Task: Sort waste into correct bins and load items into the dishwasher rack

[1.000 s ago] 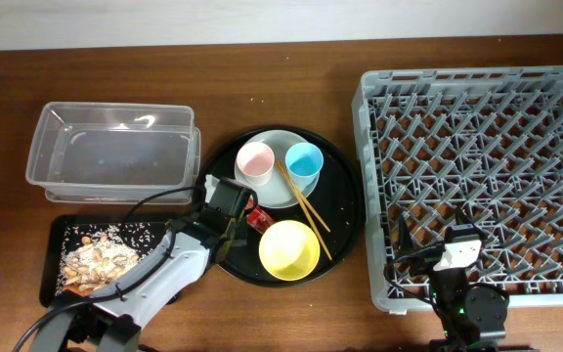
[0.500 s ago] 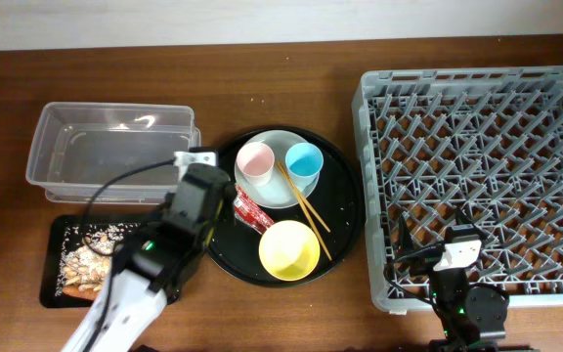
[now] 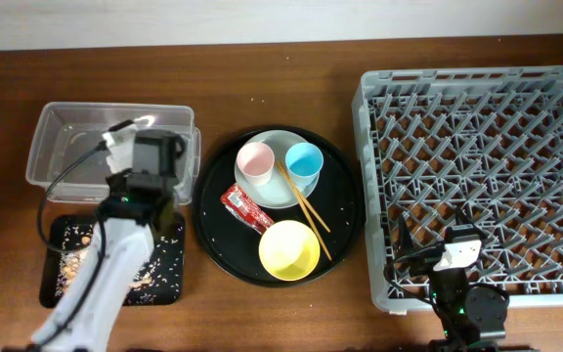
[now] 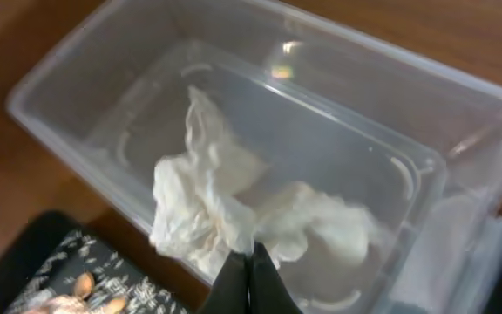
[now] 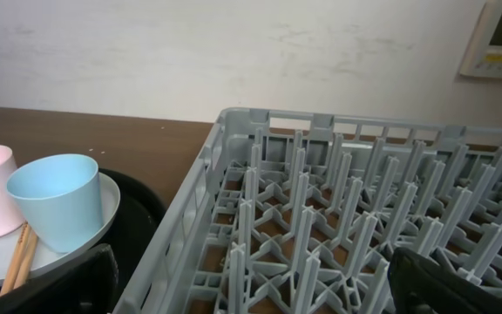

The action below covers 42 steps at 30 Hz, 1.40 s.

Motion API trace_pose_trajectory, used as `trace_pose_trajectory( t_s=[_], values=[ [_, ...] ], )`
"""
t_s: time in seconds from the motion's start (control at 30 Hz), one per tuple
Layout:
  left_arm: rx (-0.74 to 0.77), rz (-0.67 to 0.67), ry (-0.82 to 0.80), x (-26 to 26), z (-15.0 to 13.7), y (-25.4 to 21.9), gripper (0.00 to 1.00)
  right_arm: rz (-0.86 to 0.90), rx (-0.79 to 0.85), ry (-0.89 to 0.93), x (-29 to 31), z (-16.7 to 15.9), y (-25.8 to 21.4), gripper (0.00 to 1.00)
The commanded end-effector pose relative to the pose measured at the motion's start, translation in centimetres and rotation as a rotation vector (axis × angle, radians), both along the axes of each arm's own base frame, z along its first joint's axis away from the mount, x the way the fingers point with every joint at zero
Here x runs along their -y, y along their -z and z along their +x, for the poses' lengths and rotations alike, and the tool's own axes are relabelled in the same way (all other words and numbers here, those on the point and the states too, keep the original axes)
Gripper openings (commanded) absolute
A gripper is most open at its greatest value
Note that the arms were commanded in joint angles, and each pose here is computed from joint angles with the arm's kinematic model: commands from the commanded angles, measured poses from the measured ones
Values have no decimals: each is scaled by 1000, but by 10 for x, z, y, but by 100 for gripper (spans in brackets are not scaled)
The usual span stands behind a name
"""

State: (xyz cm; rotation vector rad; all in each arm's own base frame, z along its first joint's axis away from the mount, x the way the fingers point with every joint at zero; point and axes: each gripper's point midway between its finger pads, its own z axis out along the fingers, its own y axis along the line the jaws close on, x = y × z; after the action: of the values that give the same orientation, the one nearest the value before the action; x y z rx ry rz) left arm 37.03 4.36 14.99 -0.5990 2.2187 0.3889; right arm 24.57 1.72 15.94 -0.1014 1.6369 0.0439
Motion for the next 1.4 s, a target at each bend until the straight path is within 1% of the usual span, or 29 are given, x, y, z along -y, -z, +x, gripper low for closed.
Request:
trace_pose_trajectory(
  t_s=[0.0, 0.03, 0.07, 0.1, 0.17, 0.23, 0.3, 0.37, 0.4, 0.43, 0.47, 0.5, 0.57, 0.63, 0.67, 0.73, 0.77, 0.83, 0.87, 0.9, 0.97, 1.0, 1.03, 1.07, 1.1, 1.17, 1.2, 1.37],
  values=[
    [12, -188, 37, -5, 16, 16, 41, -7, -4, 1, 0, 0, 2, 98],
    [37, -240, 77, -6, 22, 11, 60, -7, -3, 1, 0, 0, 2, 98],
    [63, -283, 113, -5, 26, 5, 69, -7, -3, 1, 0, 0, 2, 98],
    [96, -323, 144, -2, 29, -4, 74, -6, -3, 1, 0, 0, 2, 98],
    [131, -342, 169, 2, 30, -17, 77, -7, -3, 1, 0, 0, 2, 98],
    [197, -393, 256, 20, 27, -44, 77, -7, -3, 1, 0, 0, 2, 98],
    [237, -454, 349, 47, 10, -72, 77, -7, -3, 1, 0, 0, 2, 98],
    [211, -487, 364, 62, -9, -76, 78, -7, -3, 1, 0, 0, 2, 98],
    [163, -498, 385, 73, -24, -73, 84, -7, -4, 1, 0, 0, 2, 98],
    [113, -517, 385, 80, -34, -64, 87, -7, -3, 1, 0, 0, 2, 98],
    [33, -553, 382, 91, -48, -50, 97, -7, -4, 1, 0, 0, 2, 98],
    [-30, -575, 382, 101, -59, -40, 99, -7, -3, 1, 0, 0, 2, 98],
    [-105, -581, 416, 117, -72, -30, 99, -7, -3, 1, 0, 0, 2, 98],
    [-136, -583, 463, 133, -78, -27, 99, -7, -3, 1, 0, 0, 2, 98],
    [-146, -585, 487, 141, -81, -26, 93, -7, -3, 1, 0, 0, 2, 98],
    [-171, -604, 488, 155, -84, -21, 91, -7, -3, 1, 0, 0, 2, 98],
    [-200, -617, 474, 163, -85, -14, 82, -7, -4, 1, 0, 0, 2, 98],
    [-266, -626, 463, 178, -88, 4, 80, -7, -3, 1, 0, 0, 2, 98],
    [-292, -621, 478, 186, -88, 12, 84, -7, -3, 1, 0, 0, 2, 98],
    [-305, -618, 484, 190, -87, 17, 99, -7, -3, 1, 0, 0, 2, 98],
    [-335, -609, 491, 197, -78, 35, 99, -7, -3, 1, 0, 0, 2, 98],
    [-344, -607, 488, 198, -76, 40, 89, -7, -3, 1, 0, 0, 2, 98],
    [-359, -606, 482, 199, -75, 45, 52, -7, -3, 1, 0, 0, 2, 98],
    [-370, -604, 478, 199, -75, 49, 34, -7, -3, 1, 0, 0, 2, 98],
    [-384, -601, 472, 199, -75, 53, 29, -7, -3, 1, 0, 0, 2, 98],
    [-412, -593, 435, 197, -74, 66, 26, -7, -4, 1, 0, 0, 2, 99],
    [-432, -610, 390, 197, -73, 77, 24, -7, -3, 1, 0, 0, 2, 98],
    [-491, -609, 340, 198, -69, 108, 22, -7, -3, 1, 0, 0, 2, 98]
  ],
)
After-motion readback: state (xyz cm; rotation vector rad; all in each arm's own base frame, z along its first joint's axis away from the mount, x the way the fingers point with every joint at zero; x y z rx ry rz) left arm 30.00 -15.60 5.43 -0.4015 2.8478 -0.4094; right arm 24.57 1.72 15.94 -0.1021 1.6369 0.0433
